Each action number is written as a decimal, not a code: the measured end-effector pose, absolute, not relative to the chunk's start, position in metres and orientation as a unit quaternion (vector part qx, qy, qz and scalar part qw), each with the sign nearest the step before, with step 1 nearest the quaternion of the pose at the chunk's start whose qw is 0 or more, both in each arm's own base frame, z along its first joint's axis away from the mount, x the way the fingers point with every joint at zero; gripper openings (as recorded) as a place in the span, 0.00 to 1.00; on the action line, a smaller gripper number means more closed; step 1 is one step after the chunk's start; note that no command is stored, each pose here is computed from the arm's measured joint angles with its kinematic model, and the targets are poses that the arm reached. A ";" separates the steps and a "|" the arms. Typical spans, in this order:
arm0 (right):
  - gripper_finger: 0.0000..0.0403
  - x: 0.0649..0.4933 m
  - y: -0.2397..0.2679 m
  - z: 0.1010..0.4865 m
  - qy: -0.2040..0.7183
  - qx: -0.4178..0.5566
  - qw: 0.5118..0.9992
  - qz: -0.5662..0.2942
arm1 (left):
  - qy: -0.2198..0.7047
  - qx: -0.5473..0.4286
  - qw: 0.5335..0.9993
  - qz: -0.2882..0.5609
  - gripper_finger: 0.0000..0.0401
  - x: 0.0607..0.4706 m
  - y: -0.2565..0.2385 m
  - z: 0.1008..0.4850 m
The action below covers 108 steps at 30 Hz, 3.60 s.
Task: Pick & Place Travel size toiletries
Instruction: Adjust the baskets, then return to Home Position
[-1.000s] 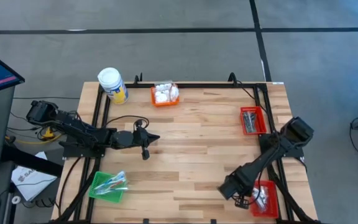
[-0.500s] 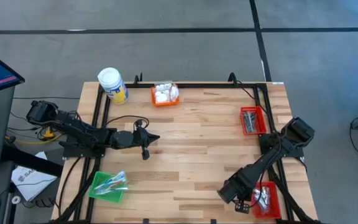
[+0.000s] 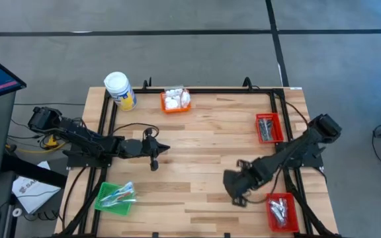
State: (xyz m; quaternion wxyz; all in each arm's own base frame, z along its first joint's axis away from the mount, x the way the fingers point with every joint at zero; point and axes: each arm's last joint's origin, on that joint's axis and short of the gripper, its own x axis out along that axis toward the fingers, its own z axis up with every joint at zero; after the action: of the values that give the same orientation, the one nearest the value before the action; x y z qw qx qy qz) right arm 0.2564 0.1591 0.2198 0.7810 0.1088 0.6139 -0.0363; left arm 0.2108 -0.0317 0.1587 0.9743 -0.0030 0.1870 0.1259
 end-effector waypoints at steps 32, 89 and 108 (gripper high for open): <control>0.00 0.267 0.151 0.223 0.525 0.019 0.846 -0.090 | 0.707 -0.147 0.665 0.190 0.00 0.137 -0.073 0.168; 0.00 0.212 0.046 0.201 0.248 -0.012 0.964 -0.097 | 0.591 -0.048 0.783 0.189 0.00 0.132 -0.101 0.169; 0.00 0.162 -0.008 0.155 0.188 0.052 0.970 -0.145 | 0.538 -0.033 0.809 0.235 0.00 0.143 -0.090 0.171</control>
State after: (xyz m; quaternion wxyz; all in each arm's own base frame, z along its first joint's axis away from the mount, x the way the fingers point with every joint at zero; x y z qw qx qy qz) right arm 0.1624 -0.0081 0.1546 0.9701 0.0521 0.1876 -0.1450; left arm 0.1427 -0.0905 0.1710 0.8090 -0.0328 0.5378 0.2348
